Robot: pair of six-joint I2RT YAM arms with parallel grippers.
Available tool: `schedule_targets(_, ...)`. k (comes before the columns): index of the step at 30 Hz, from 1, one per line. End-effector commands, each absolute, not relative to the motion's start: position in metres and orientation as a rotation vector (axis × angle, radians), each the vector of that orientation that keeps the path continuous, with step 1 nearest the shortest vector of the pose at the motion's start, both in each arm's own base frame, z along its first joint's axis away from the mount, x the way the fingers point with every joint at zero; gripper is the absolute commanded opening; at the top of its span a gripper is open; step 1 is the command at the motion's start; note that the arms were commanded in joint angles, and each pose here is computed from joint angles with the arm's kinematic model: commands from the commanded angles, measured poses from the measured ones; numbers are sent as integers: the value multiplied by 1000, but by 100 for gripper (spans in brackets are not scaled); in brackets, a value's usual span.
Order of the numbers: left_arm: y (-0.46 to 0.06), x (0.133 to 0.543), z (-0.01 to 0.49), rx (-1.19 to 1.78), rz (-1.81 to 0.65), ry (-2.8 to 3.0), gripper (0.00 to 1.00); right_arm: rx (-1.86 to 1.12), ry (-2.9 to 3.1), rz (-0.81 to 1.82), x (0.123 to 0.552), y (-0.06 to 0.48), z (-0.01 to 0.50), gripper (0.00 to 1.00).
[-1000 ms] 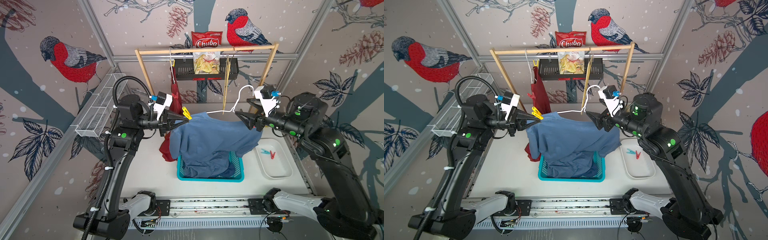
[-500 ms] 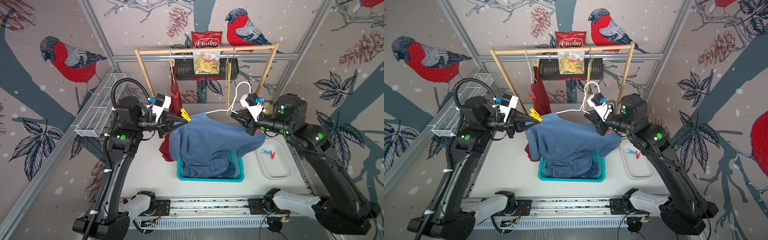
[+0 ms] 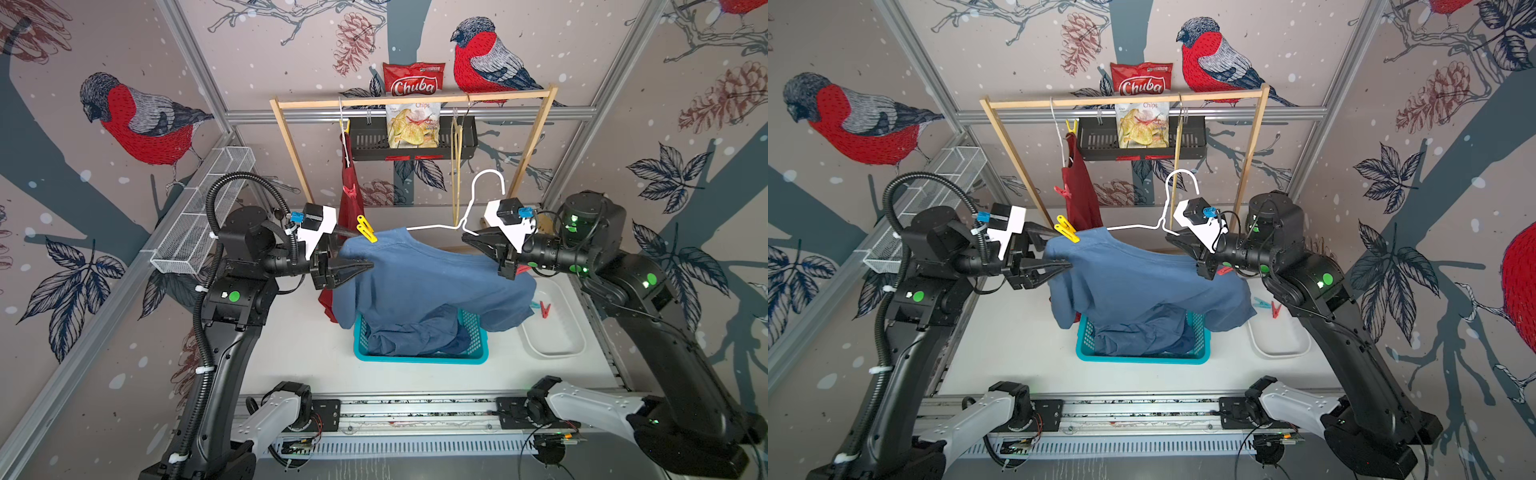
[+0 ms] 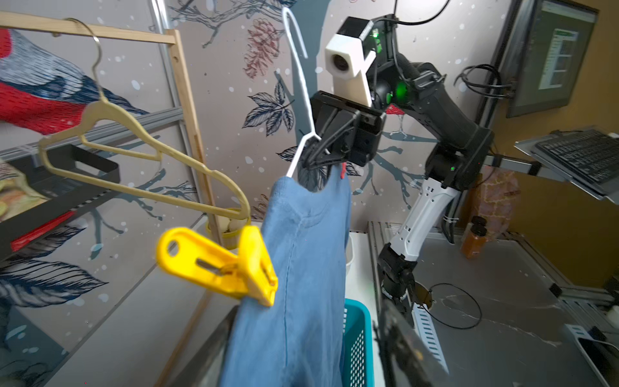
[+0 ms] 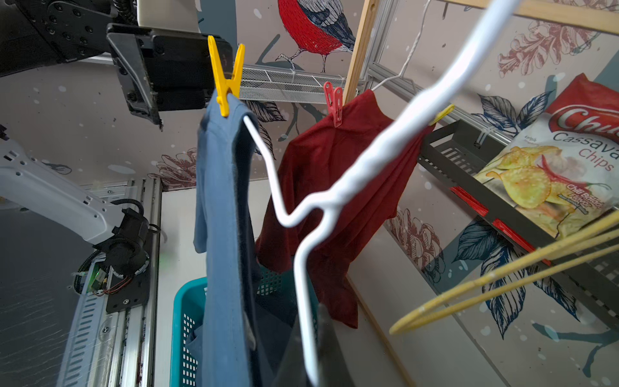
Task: Remove the clothespins securing t-shirts to the hanger
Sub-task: Pick up the hanger from the clothes rail.
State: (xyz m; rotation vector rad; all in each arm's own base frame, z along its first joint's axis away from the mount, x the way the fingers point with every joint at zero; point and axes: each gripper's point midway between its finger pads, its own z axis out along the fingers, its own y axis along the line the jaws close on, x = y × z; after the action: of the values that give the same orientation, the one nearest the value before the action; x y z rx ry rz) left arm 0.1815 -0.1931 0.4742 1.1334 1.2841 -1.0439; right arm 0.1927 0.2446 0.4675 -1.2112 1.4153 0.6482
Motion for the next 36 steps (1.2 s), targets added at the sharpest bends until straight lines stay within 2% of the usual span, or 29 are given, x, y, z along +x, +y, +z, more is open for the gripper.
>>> schedule_targets(1,-189,187,476,1115,-958,1316,91,-1235,1380,667,188,247,471,0)
schedule_targets(2,-186,190,479,1098,-914,1319,96,-1238,1381,669,187,247,470,0)
schedule_targets(12,-143,204,526,836,-449,1282,97,-1275,1391,562,193,241,463,0)
schedule_targets(14,-150,196,523,901,-476,1258,95,-1308,1376,595,187,245,463,0)
schedule_targets(19,-177,176,509,1102,-728,1219,82,-1376,1365,693,170,262,462,0)
schedule_targets(27,-184,187,503,1104,-879,1264,84,-1397,1367,700,161,263,459,0)
schedule_targets(36,-181,176,494,1158,-1103,1233,72,-1387,1343,702,155,257,464,0)
